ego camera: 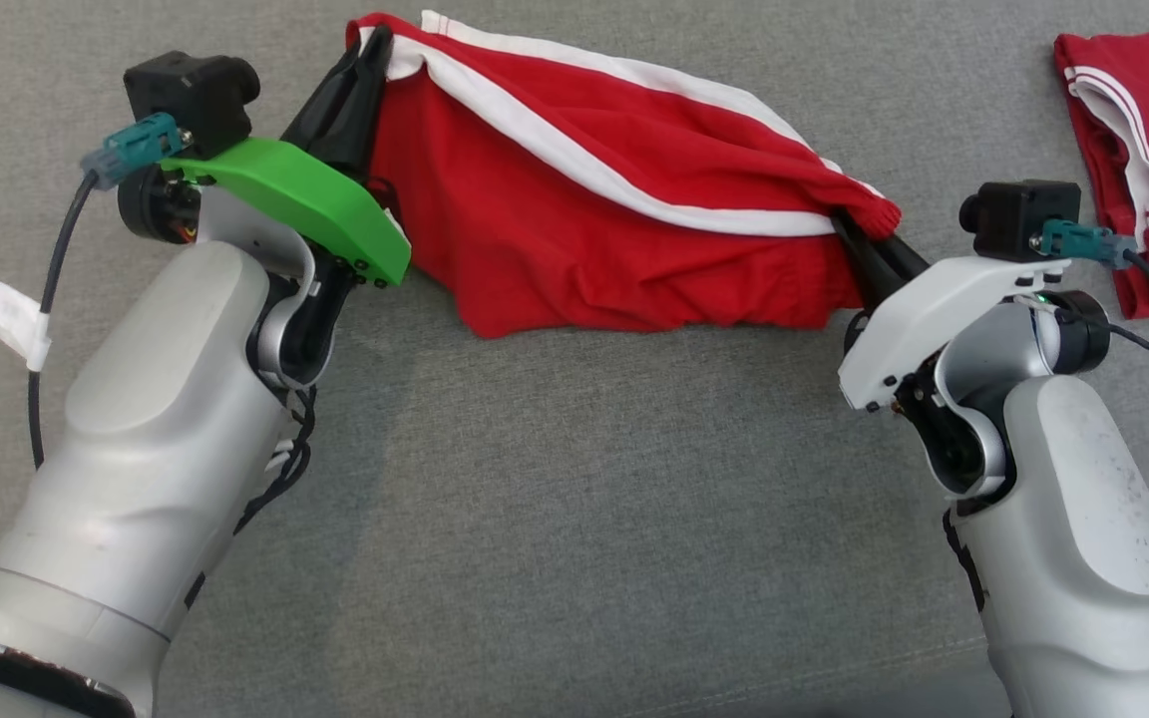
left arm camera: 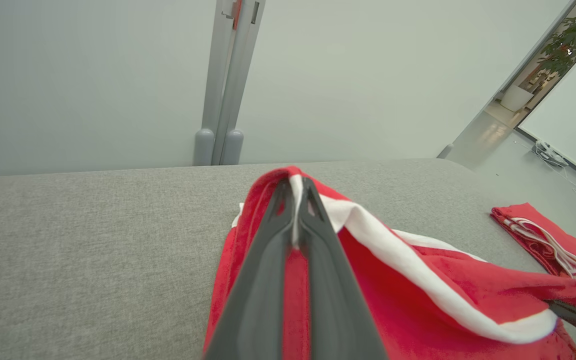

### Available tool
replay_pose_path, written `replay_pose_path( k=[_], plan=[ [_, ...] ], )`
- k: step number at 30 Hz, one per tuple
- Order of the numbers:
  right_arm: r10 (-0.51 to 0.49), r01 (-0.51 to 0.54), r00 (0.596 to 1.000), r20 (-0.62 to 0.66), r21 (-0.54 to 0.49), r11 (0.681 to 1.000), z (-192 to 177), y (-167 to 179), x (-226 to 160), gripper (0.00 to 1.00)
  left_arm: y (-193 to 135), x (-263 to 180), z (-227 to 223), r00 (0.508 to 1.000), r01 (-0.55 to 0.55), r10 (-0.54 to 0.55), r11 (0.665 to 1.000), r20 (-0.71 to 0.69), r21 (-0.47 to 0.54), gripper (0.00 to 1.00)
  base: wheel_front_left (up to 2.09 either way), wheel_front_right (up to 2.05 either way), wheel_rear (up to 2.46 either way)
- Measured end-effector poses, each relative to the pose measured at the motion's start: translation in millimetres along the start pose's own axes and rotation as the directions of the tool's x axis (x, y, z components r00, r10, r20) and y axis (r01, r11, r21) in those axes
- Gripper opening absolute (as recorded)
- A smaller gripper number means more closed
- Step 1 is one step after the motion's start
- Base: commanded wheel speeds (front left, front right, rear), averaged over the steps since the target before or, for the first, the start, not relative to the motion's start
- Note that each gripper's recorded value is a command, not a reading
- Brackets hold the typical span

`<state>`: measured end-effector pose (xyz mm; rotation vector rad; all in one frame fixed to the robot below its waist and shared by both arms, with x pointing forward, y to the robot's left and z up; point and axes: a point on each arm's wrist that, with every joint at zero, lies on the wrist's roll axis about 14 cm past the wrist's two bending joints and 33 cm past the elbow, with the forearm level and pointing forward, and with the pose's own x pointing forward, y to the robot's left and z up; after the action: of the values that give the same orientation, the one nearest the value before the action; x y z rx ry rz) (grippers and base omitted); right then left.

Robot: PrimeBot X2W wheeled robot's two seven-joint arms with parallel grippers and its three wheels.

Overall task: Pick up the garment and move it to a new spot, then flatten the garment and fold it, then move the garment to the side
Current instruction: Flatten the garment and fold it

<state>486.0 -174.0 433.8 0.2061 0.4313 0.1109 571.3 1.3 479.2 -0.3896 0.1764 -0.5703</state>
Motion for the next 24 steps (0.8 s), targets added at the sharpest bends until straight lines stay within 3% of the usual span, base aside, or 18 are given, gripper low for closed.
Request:
replay_pose_path(
  k=[10, 11, 12, 13, 15, 24],
  plan=[
    [-0.045, 0.041, 0.997, 0.062, 0.07, 0.997, 4.6, -24.6, 18.8, 0.0, 11.6, 37.3, -35.9, 0.995, -0.02, 0.023, 0.999, -0.094, 0.028, 0.0, 0.0, 0.0, 0.0],
    [-0.048, 0.043, 0.997, 0.064, 0.073, 0.996, 3.6, -26.1, 20.0, 0.36, 12.0, 39.8, -39.4, 0.994, -0.021, 0.024, 0.999, -0.104, 0.03, 0.0, 0.0, 0.0, 0.0],
    [-0.049, 0.044, 0.997, 0.063, 0.075, 0.996, 2.7, -26.8, 21.1, 1.0, 11.7, 41.3, -43.2, 0.993, -0.02, 0.023, 0.999, -0.119, 0.028, 0.0, 0.0, 0.0, 0.0],
    [-0.054, 0.048, 0.996, 0.07, 0.076, 0.996, 2.6, -28.4, 21.9, 1.0, 12.7, 42.6, -47.0, 0.991, -0.024, 0.027, 0.999, -0.128, 0.028, 0.04, 0.0, 0.0, 0.0],
    [-0.059, 0.053, 0.995, 0.081, 0.075, 0.996, 3.0, -30.2, 23.1, 1.0, 14.8, 44.0, -50.7, 0.99, -0.031, 0.035, 0.999, -0.136, 0.028, 1.0, 0.0, 0.0, 0.0],
    [-0.054, 0.05, 0.989, 0.137, 0.034, 0.998, 6.6, -23.5, 8.3, 1.0, 31.6, 33.3, -41.8, 0.987, -0.105, 0.116, 0.989, -0.115, 0.102, 1.0, 0.0, 0.0, 0.0]
  ],
)
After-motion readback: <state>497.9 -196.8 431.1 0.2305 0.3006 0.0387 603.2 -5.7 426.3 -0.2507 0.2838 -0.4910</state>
